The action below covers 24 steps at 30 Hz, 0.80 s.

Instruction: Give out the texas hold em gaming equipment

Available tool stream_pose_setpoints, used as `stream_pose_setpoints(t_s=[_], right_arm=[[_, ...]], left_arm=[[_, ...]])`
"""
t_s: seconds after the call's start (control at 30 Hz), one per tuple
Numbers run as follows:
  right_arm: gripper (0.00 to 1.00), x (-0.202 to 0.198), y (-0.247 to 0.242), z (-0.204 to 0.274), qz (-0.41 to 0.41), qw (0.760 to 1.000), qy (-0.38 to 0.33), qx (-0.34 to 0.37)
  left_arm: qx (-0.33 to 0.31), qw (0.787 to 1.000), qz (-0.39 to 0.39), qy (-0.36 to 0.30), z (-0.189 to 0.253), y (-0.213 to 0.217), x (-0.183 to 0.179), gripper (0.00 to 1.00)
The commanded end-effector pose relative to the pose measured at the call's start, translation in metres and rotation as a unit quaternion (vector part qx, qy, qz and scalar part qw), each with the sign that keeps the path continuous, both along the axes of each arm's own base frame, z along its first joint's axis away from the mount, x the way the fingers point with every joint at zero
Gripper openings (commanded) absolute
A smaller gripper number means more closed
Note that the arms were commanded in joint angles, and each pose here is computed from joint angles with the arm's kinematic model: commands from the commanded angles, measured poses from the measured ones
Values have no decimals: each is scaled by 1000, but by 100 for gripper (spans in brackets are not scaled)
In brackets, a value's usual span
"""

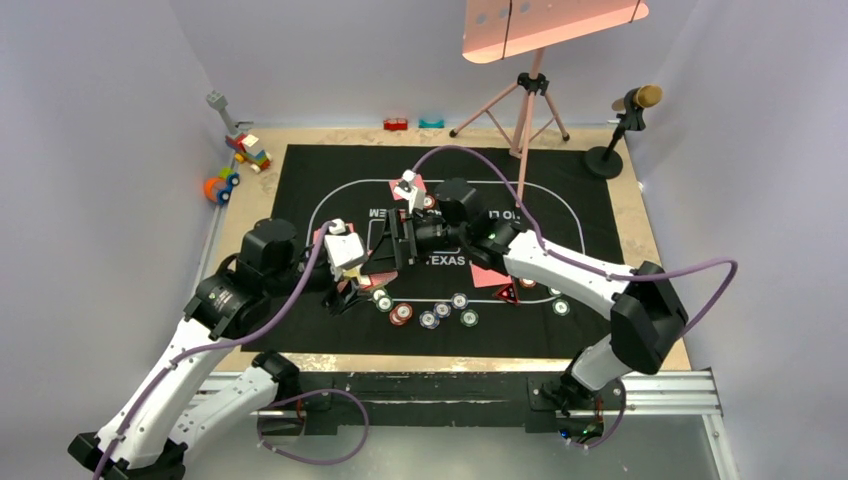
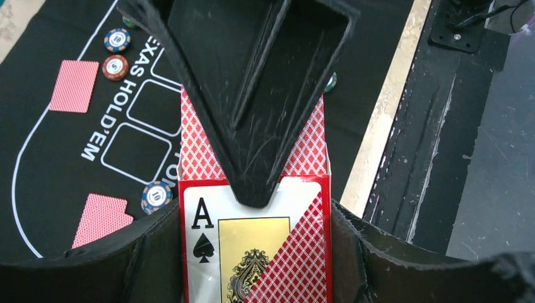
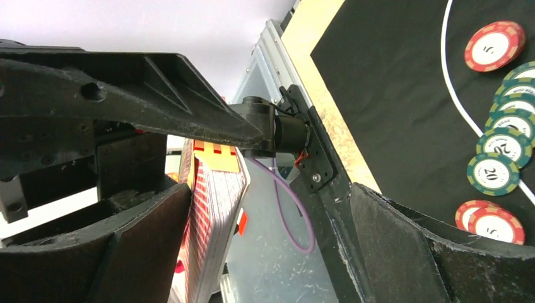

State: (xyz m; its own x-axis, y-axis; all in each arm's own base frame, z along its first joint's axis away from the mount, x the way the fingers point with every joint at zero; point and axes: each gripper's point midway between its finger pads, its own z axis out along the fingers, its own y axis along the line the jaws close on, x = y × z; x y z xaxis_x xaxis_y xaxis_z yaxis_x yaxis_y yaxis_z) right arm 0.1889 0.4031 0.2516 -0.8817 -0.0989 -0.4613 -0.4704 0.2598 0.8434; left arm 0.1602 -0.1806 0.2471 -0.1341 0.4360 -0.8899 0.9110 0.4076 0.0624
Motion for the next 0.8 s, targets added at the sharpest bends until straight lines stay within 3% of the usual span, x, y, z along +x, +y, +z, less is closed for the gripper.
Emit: stream_pose_setpoints(t_s=[0.0,0.23,0.43,0.77], right_arm=[[99,-2,10,21,12,999,-24,28],[98,-11,8,20,29,998,-12,47],[72,-16,5,17,33,999,6,43],[55,-14,-5,17,20,999,14,41]], left_arm=[[-28,999,5,-34,22,-5,9,23],[-25,999,6,-34,22,-5,10,22],[-28,999,4,-33,23,-6,10,23],[-31,999,5,-39,29,-4,8,23]])
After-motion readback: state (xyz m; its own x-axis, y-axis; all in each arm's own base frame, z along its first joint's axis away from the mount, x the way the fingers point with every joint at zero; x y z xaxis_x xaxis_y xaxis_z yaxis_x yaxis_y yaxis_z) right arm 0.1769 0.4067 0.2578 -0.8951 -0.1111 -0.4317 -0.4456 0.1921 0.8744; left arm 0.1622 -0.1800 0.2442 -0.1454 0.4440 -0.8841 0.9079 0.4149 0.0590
